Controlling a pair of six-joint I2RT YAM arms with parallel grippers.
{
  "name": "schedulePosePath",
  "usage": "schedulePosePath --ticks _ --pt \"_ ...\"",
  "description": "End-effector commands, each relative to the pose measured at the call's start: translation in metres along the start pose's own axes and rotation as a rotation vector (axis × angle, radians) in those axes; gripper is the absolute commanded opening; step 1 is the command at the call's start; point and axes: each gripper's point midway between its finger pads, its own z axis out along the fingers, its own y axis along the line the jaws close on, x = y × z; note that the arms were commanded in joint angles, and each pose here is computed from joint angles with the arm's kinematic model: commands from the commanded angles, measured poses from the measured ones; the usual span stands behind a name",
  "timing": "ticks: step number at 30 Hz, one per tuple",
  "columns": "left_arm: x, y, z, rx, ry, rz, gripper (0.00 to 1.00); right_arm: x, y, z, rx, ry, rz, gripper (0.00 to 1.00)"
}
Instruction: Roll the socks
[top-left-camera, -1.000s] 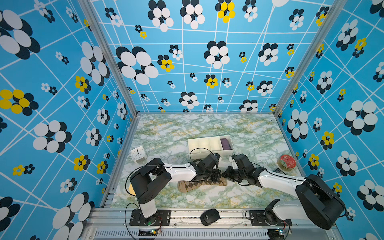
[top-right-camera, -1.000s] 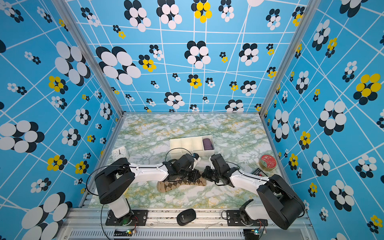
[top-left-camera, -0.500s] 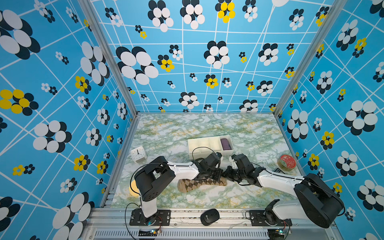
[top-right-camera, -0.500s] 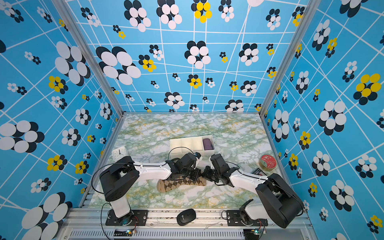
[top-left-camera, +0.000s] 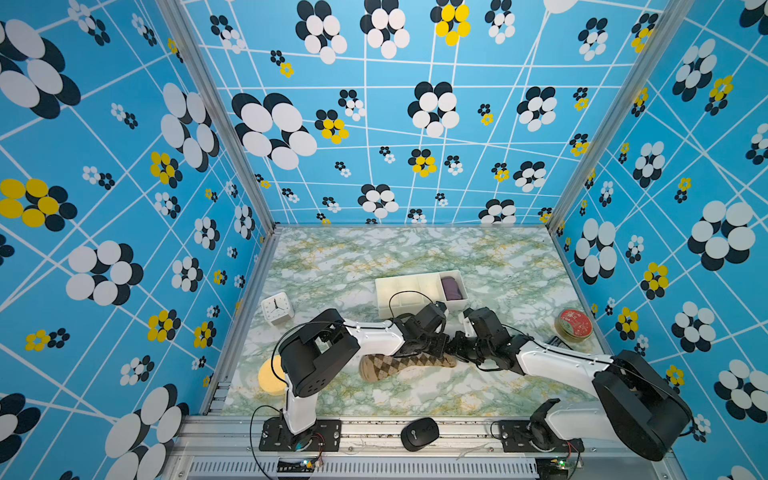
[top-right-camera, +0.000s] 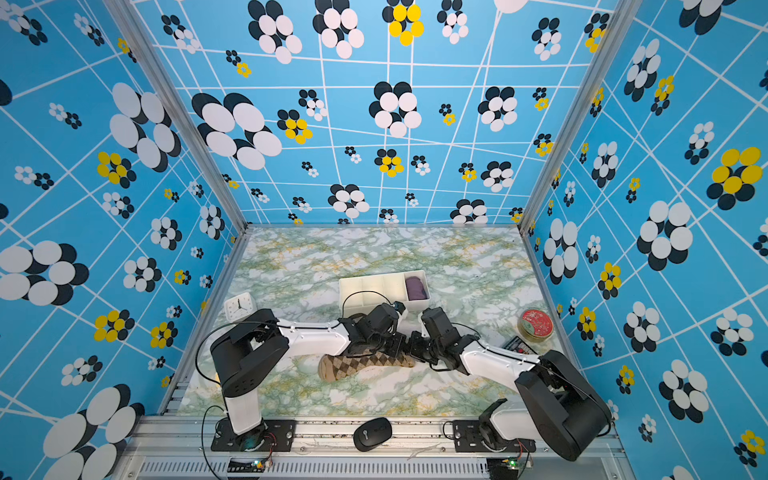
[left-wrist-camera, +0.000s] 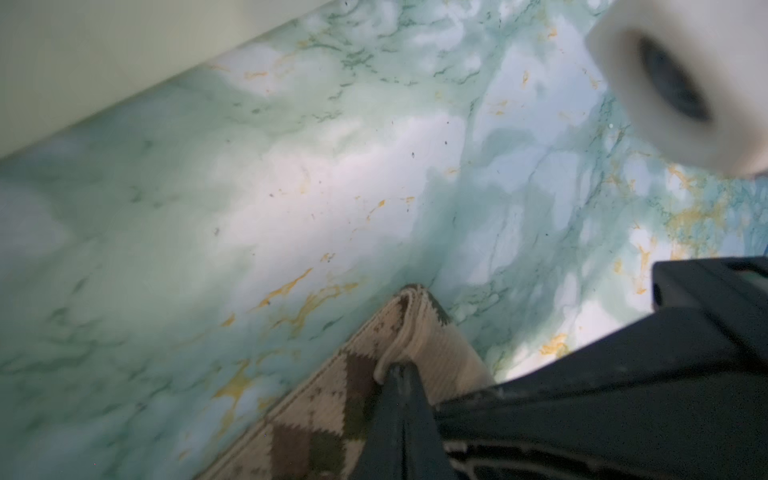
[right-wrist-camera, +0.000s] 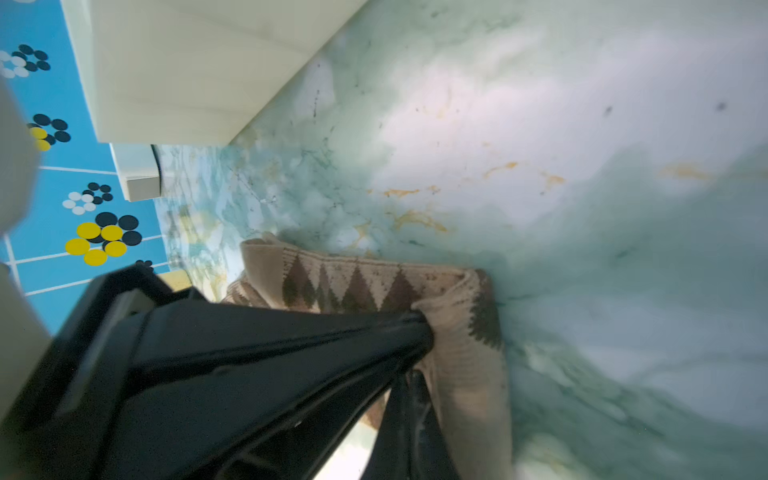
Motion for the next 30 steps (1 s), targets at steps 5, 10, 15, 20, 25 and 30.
schedulePosePath --ticks 5,10,15,20,25,30 --pt "0.033 0.022 0.011 -0.073 0.091 -0.005 0.04 -0.008 0.012 -0.035 0.0 -0.082 -0.067 0.1" --pt "0.033 0.02 0.011 -0.058 0.088 -0.009 0.04 -0.002 -0.017 -0.039 0.085 -0.086 -0.032 0.1" --pt "0.033 0.018 0.01 -0.046 0.089 -0.007 0.04 0.003 -0.025 -0.031 0.066 -0.063 0.004 0.14" --pt "0.033 0.017 0.009 -0.037 0.087 -0.008 0.04 0.003 -0.023 -0.026 0.036 -0.047 0.016 0.14" --pt "0.033 0.014 0.009 -0.018 0.085 -0.016 0.04 0.007 -0.029 -0.022 0.025 -0.038 0.037 0.14" --pt "0.032 0.012 0.011 0.002 0.086 -0.024 0.04 0.009 -0.031 -0.019 0.006 -0.028 0.05 0.14"
